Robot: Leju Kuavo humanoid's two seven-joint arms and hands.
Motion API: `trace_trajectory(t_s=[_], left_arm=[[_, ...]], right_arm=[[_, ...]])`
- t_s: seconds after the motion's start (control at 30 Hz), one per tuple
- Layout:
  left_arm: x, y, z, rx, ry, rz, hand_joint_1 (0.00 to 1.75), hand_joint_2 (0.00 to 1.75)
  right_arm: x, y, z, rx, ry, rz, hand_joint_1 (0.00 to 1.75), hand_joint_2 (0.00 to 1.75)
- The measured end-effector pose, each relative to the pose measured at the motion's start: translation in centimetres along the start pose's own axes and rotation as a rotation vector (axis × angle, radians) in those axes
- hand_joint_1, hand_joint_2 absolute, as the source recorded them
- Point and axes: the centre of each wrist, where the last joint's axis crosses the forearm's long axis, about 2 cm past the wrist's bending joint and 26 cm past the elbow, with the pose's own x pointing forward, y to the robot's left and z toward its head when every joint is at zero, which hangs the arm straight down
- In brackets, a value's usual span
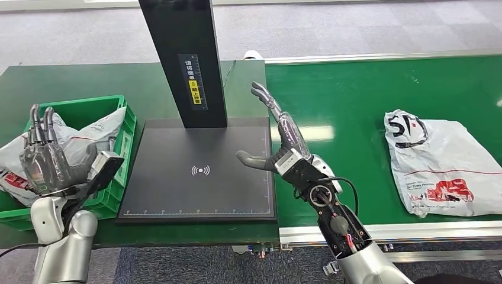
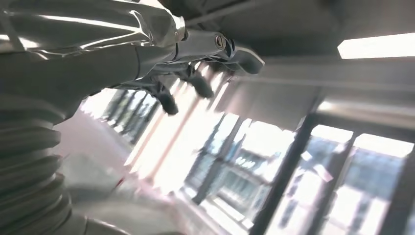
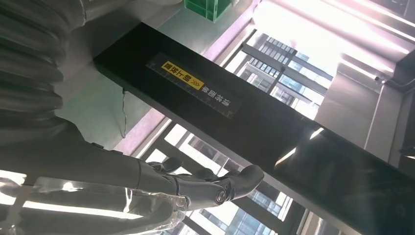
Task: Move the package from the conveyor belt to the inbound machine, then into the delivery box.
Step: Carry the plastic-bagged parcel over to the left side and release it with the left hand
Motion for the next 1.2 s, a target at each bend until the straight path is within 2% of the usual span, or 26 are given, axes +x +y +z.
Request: trace_trajectory(t_s=[0.1, 0.13, 0.27, 0.47, 0.57, 0.7, 0.8, 0.97, 1.07, 1.2], left_arm=[[0.5, 1.5, -0.5, 0.136, -0.142, 0.067, 0.0, 1.75], [0.6, 1.9, -0.5, 0.181, -0.163, 0.088, 0.0, 1.75], [1.4, 3.1, 0.0, 0.31, -0.12, 0.185, 0.0, 1.75], [4.5, 2.8, 1.5, 0.338, -0.085, 0.407, 0.0, 1.75], [6.9, 1.9, 2.1, 0.209, -0.04, 0.693, 0.0, 1.75], [9.7, 0.6, 3.1, -0.136, -0.067, 1.043, 0.0, 1.75], [10.6, -0.2, 4.6, -0.366, -0.091, 1.219, 0.0, 1.75], [11.0, -1.3, 6.8, -0.575, -0.071, 1.342, 0.0, 1.75], [11.2, -2.0, 7.7, -0.634, -0.051, 1.349, 0.0, 1.75], [11.4, -2.5, 8.5, -0.676, -0.036, 1.344, 0.0, 1.75]], right_arm=[[0.1, 0.1, -0.2, 0.002, -0.003, -0.002, 0.0, 1.75], [0.1, 0.1, -0.3, 0.002, -0.004, -0.003, 0.0, 1.75], [0.1, 0.2, -0.7, 0.001, -0.01, -0.005, 0.0, 1.75], [-0.5, 0.1, -1.1, 0.063, 0.063, 0.026, 0.0, 1.75], [-1.2, 0.1, -1.2, 0.118, 0.132, 0.054, 0.0, 1.75], [-2.0, -0.1, -1.2, 0.156, 0.228, 0.045, 0.0, 1.75], [-2.7, -0.4, -0.9, 0.153, 0.314, -0.031, 0.0, 1.75], [-3.7, -0.5, 0.2, 0.136, 0.426, -0.218, 0.0, 1.75], [-4.2, -0.4, 0.9, 0.146, 0.478, -0.333, 0.0, 1.75], [-4.6, -0.3, 1.4, 0.148, 0.508, -0.369, 0.0, 1.75]])
